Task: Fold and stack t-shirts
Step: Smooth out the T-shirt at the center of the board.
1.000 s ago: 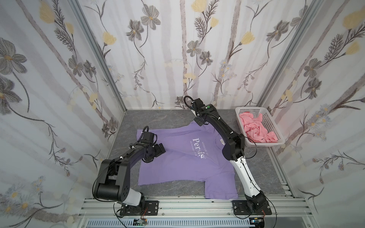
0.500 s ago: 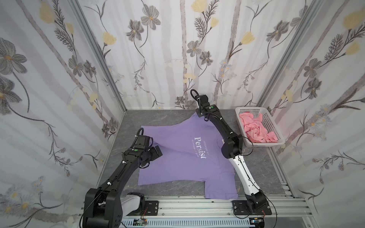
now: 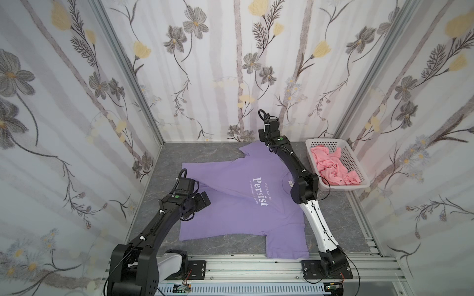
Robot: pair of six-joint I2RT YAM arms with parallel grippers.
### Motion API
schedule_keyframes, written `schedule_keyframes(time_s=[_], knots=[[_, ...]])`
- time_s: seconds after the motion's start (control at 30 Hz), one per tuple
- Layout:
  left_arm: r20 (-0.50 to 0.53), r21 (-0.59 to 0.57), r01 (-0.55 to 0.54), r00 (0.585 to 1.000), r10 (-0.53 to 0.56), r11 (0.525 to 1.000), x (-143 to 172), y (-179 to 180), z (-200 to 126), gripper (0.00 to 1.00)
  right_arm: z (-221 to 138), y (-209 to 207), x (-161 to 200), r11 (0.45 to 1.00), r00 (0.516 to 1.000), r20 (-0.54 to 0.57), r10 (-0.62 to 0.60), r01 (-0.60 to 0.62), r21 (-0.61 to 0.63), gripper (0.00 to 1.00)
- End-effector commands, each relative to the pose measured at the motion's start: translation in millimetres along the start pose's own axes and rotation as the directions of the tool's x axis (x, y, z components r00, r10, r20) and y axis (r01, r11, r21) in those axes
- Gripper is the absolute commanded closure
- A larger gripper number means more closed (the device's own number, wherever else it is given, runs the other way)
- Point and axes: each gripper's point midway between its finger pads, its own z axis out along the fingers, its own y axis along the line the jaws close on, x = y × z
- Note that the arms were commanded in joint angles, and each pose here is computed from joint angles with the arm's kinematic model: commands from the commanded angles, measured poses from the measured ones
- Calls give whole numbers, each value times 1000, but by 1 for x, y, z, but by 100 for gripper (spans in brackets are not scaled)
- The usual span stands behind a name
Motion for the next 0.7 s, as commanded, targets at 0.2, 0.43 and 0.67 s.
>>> schedule_keyframes(time_s=[0.2, 0.43, 0.67], knots=[[123, 64, -44, 992, 36, 997, -45, -31, -5, 0, -60, -8, 71, 850, 885, -447, 127, -330, -412, 41], [52, 89, -30, 998, 26, 996, -43, -41, 28, 0, -84, 55, 132, 621, 749, -659, 71, -550, -558, 34], [-19, 94, -20, 1000, 21, 995, -32, -45, 55, 0, -74, 88, 160, 519, 630, -771, 86, -690, -505, 30]])
